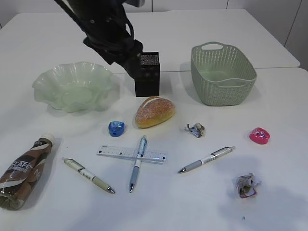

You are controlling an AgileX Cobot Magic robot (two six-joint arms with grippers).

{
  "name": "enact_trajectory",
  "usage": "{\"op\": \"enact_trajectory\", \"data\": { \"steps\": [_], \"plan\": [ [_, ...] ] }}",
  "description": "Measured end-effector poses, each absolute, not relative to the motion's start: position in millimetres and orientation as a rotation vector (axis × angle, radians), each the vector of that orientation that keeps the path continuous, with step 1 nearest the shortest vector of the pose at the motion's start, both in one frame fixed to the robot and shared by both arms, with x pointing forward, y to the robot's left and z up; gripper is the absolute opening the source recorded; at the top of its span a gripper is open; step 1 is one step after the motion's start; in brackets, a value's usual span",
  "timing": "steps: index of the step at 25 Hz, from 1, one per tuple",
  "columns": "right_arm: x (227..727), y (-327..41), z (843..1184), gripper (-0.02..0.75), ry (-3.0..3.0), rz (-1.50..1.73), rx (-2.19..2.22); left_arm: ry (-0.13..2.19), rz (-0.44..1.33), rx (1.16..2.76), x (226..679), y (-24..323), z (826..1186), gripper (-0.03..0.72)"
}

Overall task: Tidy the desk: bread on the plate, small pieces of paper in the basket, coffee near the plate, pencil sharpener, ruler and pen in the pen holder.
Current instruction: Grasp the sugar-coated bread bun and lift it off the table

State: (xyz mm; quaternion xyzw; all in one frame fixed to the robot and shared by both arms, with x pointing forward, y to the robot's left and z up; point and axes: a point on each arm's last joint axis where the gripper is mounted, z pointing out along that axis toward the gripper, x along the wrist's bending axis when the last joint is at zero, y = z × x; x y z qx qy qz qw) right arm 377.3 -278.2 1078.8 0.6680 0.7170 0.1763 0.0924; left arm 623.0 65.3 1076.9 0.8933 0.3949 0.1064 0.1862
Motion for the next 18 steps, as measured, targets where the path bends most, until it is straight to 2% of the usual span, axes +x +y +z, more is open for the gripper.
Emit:
{"op": "enact_trajectory", "data": {
  "steps": [10, 18],
  "plan": [
    [377, -278, 1079, 0.551, 2.129, 0.523, 1.984, 1.16, 0.105, 2.514, 657, 34, 1003, 0.599],
    [377, -278, 1079, 0.551, 2.129, 0.522, 1.983, 1.171, 0.097, 2.519, 671, 25, 971, 0.604]
  ]
}}
